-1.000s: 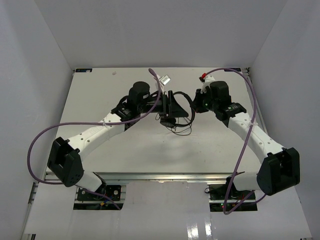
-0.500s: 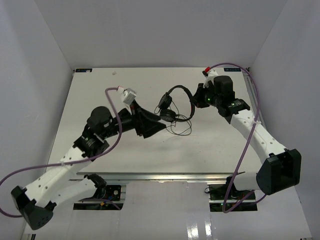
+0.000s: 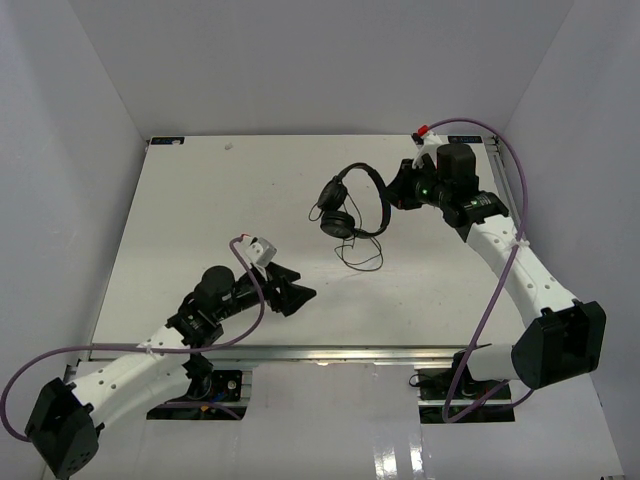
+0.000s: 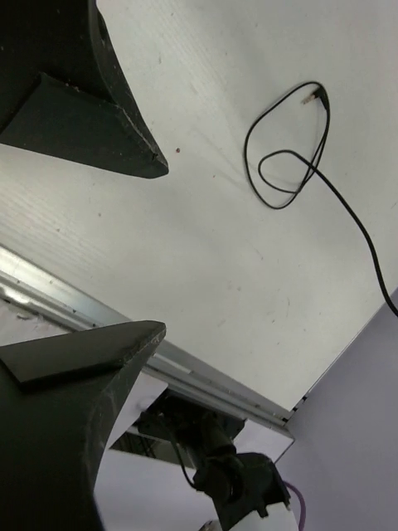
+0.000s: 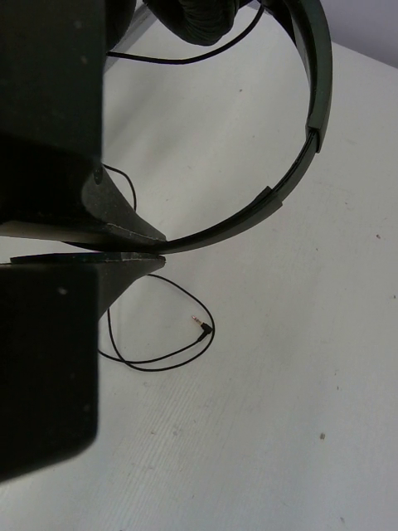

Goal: Wrap the headphones

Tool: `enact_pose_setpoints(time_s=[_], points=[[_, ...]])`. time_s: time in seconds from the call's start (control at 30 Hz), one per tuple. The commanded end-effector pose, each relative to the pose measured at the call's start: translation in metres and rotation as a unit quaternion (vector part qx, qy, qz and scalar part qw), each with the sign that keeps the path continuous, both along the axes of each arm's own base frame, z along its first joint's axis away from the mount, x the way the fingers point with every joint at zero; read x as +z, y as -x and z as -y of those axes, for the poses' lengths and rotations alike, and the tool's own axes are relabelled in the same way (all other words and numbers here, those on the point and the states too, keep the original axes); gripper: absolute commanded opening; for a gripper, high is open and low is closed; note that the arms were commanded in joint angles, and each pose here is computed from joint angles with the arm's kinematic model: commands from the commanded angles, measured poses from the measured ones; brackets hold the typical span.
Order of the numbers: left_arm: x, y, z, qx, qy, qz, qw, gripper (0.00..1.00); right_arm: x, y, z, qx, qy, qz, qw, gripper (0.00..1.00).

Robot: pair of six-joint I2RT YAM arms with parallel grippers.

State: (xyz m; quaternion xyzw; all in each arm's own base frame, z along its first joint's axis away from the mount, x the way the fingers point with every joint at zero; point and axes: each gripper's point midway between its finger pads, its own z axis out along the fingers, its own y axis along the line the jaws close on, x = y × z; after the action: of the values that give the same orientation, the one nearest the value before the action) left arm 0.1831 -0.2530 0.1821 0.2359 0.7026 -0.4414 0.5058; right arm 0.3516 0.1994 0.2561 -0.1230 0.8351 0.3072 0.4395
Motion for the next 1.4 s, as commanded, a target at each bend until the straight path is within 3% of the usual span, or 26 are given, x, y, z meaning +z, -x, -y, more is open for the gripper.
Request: enact_pose_setpoints(time_s=[0.0,0.4,0.7,0.93,1.03,1.17,1.37], points=[[0.023,-0.030,0.006,0.033,0.019,0.105,0.994,0.84,0.043,0.005,-0.009,0.022,-0.053,0.024,0.998,0.08],[-0.008,-0.073,0.046,0.027,0.014,0.103,0.994,0.92,0.065,0.024,-0.013,0.044,-0.090,0.021,0.995,0.08],[-0.001,-0.093,0.080,0.011,0.047,0.110,0.993,0.92,0.070,0.033,-0.014,0.051,-0.105,0.016,0.993,0.08],[-0.023,-0.099,0.114,-0.008,0.050,0.086,0.995,0.89,0.076,0.039,-0.015,0.058,-0.113,0.017,0.992,0.08],[-0.027,-0.101,0.123,-0.011,0.060,0.077,0.995,0.83,0.077,0.041,-0.015,0.060,-0.115,0.018,0.991,0.08],[-0.026,-0.103,0.124,-0.005,0.078,0.066,0.995,0.68,0.082,0.045,-0.015,0.063,-0.119,0.022,0.991,0.08],[-0.015,-0.104,0.127,-0.005,0.101,0.068,0.993,0.27,0.083,0.050,-0.014,0.067,-0.122,0.024,0.990,0.08]])
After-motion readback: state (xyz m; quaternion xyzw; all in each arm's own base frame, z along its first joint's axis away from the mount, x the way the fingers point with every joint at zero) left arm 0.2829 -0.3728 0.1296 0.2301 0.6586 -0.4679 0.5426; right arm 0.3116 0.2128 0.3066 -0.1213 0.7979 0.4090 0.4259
